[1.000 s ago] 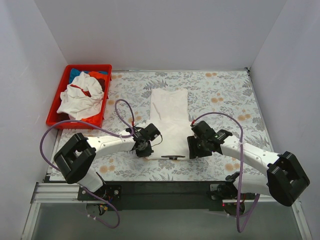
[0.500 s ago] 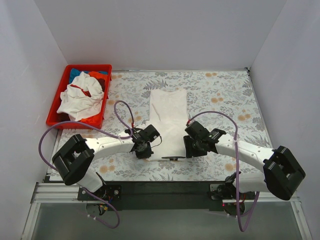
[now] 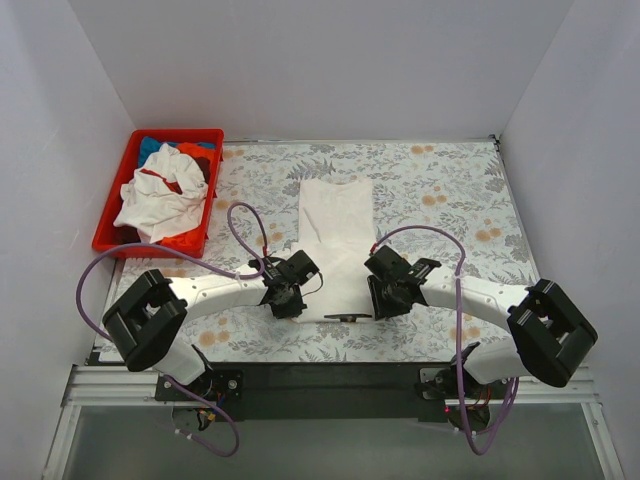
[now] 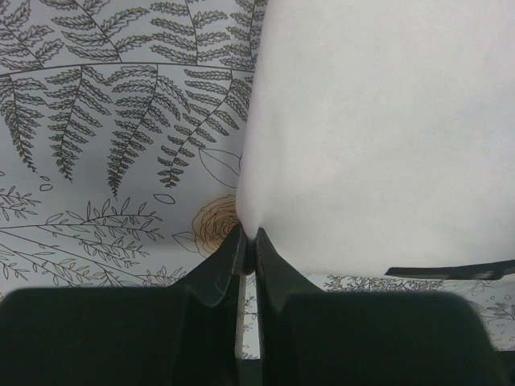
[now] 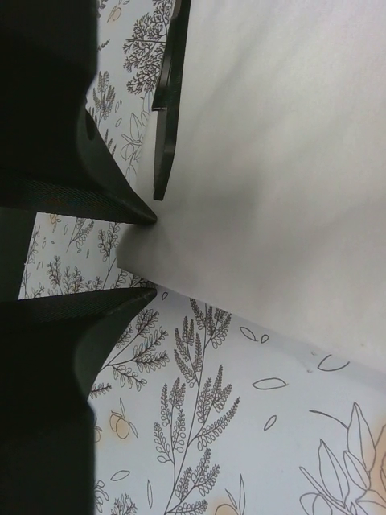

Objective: Fold and stack the t-shirts
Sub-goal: Fold the tshirt

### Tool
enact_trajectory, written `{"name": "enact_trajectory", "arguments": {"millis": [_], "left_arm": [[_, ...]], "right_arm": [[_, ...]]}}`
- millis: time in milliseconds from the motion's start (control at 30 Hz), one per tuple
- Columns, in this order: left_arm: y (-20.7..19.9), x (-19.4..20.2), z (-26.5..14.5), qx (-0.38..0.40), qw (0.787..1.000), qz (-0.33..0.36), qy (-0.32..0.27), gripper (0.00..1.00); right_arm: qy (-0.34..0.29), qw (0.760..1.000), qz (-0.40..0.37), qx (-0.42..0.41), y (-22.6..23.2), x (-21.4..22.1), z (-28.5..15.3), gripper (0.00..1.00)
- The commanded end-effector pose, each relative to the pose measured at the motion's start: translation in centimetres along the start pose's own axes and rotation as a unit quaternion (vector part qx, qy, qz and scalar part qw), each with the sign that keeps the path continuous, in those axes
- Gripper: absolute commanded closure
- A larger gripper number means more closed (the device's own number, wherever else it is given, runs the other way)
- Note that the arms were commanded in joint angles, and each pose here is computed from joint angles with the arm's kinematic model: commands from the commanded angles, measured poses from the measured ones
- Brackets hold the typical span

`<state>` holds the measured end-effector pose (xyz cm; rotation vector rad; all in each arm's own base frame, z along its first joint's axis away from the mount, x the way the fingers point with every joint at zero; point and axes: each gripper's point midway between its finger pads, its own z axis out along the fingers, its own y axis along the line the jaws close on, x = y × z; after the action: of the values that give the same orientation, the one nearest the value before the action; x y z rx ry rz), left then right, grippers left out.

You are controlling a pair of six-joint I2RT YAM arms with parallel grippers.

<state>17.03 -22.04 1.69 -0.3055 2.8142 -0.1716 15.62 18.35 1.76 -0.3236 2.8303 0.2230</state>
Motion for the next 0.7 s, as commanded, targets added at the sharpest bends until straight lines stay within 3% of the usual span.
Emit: {"name": "enact_trajectory", "arguments": {"millis": [0, 267, 533, 667], "left_arm": [[2.3, 2.1, -0.1, -0.033, 0.999, 0.015, 0.034, 1.00], [2.3, 1.9, -0.1, -0.035, 0.999, 0.016, 0.031, 1.00], [3.3, 2.7, 0.1, -0.045, 0.998, 0.014, 0.042, 1.00], [3.6, 3.1, -0.1, -0.049, 0.998, 0.017, 0.047, 1.00]], "right_arm": [[0.057, 0.998, -0.003, 0.033, -1.8, 3.7, 1.5, 0.57], [0.080, 0.996, -0.011, 0.042, -2.2, 4.9, 2.1, 0.66], [0.087, 0.995, -0.014, 0.035, -2.4, 5.9, 2.0, 0.96], [0.091, 0.995, -0.024, 0.026, -2.3, 6.3, 1.5, 0.99]]}}
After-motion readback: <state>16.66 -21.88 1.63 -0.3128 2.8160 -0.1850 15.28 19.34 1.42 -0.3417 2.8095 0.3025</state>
